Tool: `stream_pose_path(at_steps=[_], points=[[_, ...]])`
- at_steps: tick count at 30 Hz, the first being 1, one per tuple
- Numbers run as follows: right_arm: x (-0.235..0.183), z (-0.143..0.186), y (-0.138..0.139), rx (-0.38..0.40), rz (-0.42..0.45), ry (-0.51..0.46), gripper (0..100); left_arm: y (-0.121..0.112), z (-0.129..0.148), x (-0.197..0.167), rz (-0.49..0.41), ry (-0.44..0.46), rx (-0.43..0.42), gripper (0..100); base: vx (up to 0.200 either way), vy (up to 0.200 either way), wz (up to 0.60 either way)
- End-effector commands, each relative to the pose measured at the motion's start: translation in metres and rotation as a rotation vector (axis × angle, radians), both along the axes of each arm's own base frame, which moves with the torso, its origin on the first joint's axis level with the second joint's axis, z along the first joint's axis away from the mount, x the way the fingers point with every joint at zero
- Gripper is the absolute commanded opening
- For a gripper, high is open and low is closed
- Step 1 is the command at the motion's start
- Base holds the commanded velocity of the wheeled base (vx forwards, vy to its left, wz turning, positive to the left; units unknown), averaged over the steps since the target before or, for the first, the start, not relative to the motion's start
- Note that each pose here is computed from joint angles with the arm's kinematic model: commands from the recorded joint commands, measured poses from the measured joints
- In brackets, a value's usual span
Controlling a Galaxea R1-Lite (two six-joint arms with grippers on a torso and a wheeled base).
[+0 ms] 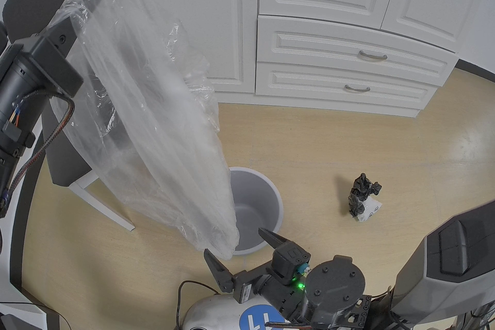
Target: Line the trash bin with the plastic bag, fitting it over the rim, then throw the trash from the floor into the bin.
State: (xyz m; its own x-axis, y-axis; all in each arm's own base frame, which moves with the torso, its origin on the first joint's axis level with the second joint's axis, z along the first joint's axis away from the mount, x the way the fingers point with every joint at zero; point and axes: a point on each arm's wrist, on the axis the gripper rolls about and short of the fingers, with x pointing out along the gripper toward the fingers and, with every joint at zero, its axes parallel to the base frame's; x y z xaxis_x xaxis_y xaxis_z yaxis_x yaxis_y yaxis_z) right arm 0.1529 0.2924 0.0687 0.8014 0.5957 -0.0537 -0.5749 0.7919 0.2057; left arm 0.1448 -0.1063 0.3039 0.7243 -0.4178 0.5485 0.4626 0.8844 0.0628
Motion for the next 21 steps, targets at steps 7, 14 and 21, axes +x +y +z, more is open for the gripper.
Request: stream_pose_path(at_steps=[7, 14, 21], points=[[0.027, 0.031, 0.018, 0.194, -0.133, -0.062, 100, 0.0, 0.0, 0.0, 0.0, 0.001, 0.001, 0, 0.0, 0.0, 0.0], [0.056, 0.067, 0.021, 0.374, -0.284, -0.12, 100, 0.003, 0.003, -0.004, -0.001, -0.014, -0.011, 0, 0.0, 0.0, 0.0], [0.078, 0.11, -0.003, 0.495, -0.377, -0.194, 100, 0.005, 0.006, -0.007, 0.0, -0.025, -0.021, 0, 0.0, 0.0, 0.0]])
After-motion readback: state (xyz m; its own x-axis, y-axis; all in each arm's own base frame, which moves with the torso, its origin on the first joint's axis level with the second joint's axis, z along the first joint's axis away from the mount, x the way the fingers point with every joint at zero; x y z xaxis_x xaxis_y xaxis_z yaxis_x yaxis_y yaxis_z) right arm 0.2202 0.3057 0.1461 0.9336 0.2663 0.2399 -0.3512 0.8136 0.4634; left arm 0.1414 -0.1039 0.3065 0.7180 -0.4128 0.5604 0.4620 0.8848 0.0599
